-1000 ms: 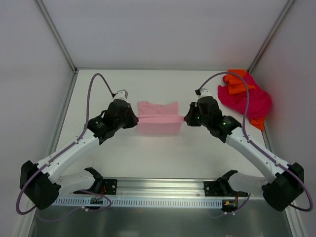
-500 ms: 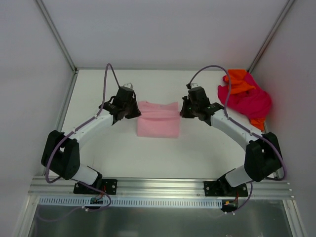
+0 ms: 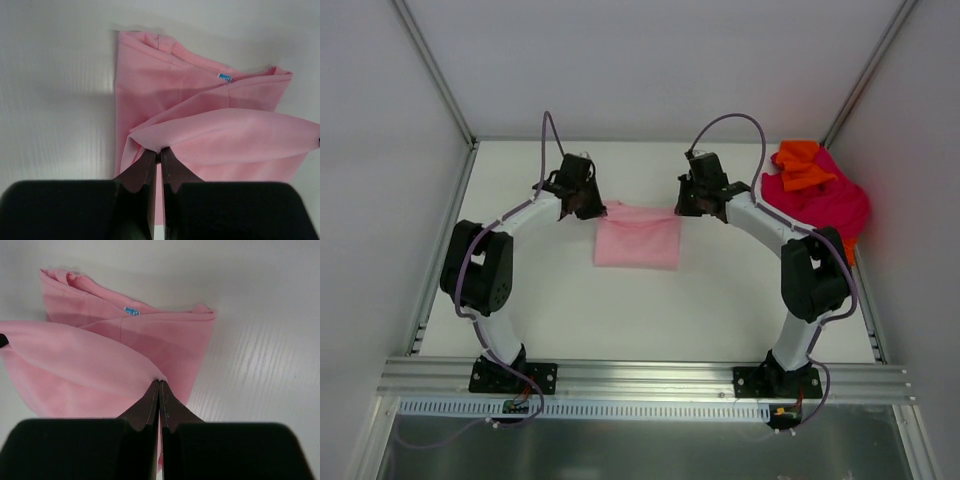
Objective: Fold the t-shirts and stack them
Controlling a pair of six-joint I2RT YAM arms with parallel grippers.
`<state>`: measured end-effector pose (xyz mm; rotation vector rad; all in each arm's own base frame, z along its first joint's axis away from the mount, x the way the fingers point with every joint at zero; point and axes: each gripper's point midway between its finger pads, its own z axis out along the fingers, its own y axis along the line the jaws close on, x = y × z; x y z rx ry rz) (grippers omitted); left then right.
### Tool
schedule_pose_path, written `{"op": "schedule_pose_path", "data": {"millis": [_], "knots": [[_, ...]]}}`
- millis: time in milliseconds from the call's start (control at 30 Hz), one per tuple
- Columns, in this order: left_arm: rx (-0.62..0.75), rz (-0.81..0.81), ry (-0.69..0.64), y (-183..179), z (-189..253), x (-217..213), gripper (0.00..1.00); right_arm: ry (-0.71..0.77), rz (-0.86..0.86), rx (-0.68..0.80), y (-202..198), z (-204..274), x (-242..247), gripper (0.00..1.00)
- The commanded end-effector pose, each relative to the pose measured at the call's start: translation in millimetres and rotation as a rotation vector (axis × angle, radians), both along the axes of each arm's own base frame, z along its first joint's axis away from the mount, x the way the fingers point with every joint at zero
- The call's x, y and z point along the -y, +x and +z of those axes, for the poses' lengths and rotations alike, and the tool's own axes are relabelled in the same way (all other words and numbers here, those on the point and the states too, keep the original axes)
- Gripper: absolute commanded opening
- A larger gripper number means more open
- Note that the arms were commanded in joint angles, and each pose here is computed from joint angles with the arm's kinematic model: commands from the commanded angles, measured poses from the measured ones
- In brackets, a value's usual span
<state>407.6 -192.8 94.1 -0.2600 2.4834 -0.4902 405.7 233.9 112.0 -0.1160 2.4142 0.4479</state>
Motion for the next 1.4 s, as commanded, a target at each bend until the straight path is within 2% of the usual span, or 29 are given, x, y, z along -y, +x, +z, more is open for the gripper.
{"op": "schedule_pose_path", "data": {"millis": [0, 33, 67, 100, 133, 200, 233, 267, 300, 333, 367, 433, 467, 533, 567, 600, 633, 667, 700, 800, 967, 1367], "knots": [[0.046, -0.03, -0.04, 22.9, 13.4, 3.4, 0.06, 0.024, 0.021, 0.05, 23.4, 13.4, -8.0, 0.01], [0.028, -0.034, -0.036, 25.0, 5.5, 3.0, 0.18, 0.025, 0.018, 0.05, 27.0, 12.3, -6.9, 0.03], [0.025, -0.026, -0.038, 29.1, 4.5, -1.4, 0.26, 0.015, 0.019, 0.036, 29.8, 5.4, -5.8, 0.08], [0.025, -0.034, -0.048, 33.9, 4.0, -0.1, 0.35, 0.019, 0.013, 0.048, 36.8, 10.2, -4.3, 0.14], [0.037, -0.047, -0.052, 38.4, 4.9, -0.1, 0.49, 0.017, 0.014, 0.053, 40.1, 11.6, -3.8, 0.22], [0.072, -0.07, -0.08, 54.7, 18.5, 0.1, 0.58, 0.025, 0.022, 0.087, 52.7, 25.2, -4.0, 0.26], [0.073, -0.101, -0.075, 57.0, 21.8, 0.2, 0.65, 0.029, 0.017, 0.104, 59.9, 33.9, -0.1, 0.35], [0.08, -0.114, -0.08, 63.5, 28.7, -1.5, 0.7, 0.019, 0.018, 0.11, 63.5, 40.2, 3.1, 0.38], [0.117, -0.132, -0.086, 78.9, 47.4, 2.0, 0.7, 0.012, 0.014, 0.112, 68.9, 44.1, 6.3, 0.41], [0.091, -0.158, -0.068, 76.0, 48.3, 0.2, 0.7, 0.018, 0.015, 0.125, 74.8, 63.2, 6.5, 0.54], [0.097, -0.169, -0.062, 78.6, 56.0, 0.0, 0.71, 0.017, 0.017, 0.134, 77.5, 72.3, 6.5, 0.6], [0.113, -0.182, -0.051, 78.2, 72.4, -1.0, 0.72, 0.047, 0.055, 0.14, 73.6, 89.8, -0.2, 0.65], [0.115, -0.187, -0.057, 69.5, 77.5, -2.1, 0.71, 0.062, 0.07, 0.141, 69.8, 94.4, -2.4, 0.65], [0.1, -0.197, -0.085, 53.9, 78.7, -0.8, 0.66, 0.113, 0.137, 0.108, 48.4, 98.0, -11.9, 0.51], [0.092, -0.198, -0.095, 39.8, 75.9, -2.7, 0.54, 0.12, 0.153, 0.093, 40.3, 95.8, -12.7, 0.46], [0.069, -0.193, -0.123, 30.5, 72.0, -1.4, 0.43, 0.128, 0.171, 0.054, 22.3, 86.1, -15.3, 0.27], [0.057, -0.188, -0.14, 23.2, 70.6, -0.4, 0.31, 0.145, 0.182, 0.082, 19.2, 98.7, -20.0, 0.17], [0.038, -0.187, -0.151, 10.8, 61.3, -1.5, 0.2, 0.13, 0.19, 0.03, 3.8, 74.8, -19.1, 0.11], [0.02, -0.18, -0.174, 4.4, 56.7, 0.1, 0.08, 0.137, 0.208, 0.026, -8.8, 73.6, -25.8, 0.04], [-0.02, -0.211, -0.246, -14.6, 36.5, 11.6, 0.02, 0.14, 0.233, -0.045, -33.2, 40.4, -35.4, 0.02], [-0.096, -0.199, -0.233, -17.6, 1.1, 11.6, 0.01, 0.123, 0.212, -0.121, -32.4, 1.0, -40.4, 0.01], [-0.104, -0.197, -0.179, 45.9, -33.2, 15.4, 0.0, -0.02, 0.114, -0.131, 22.7, -55.0, -27.5, 0.01]]}}
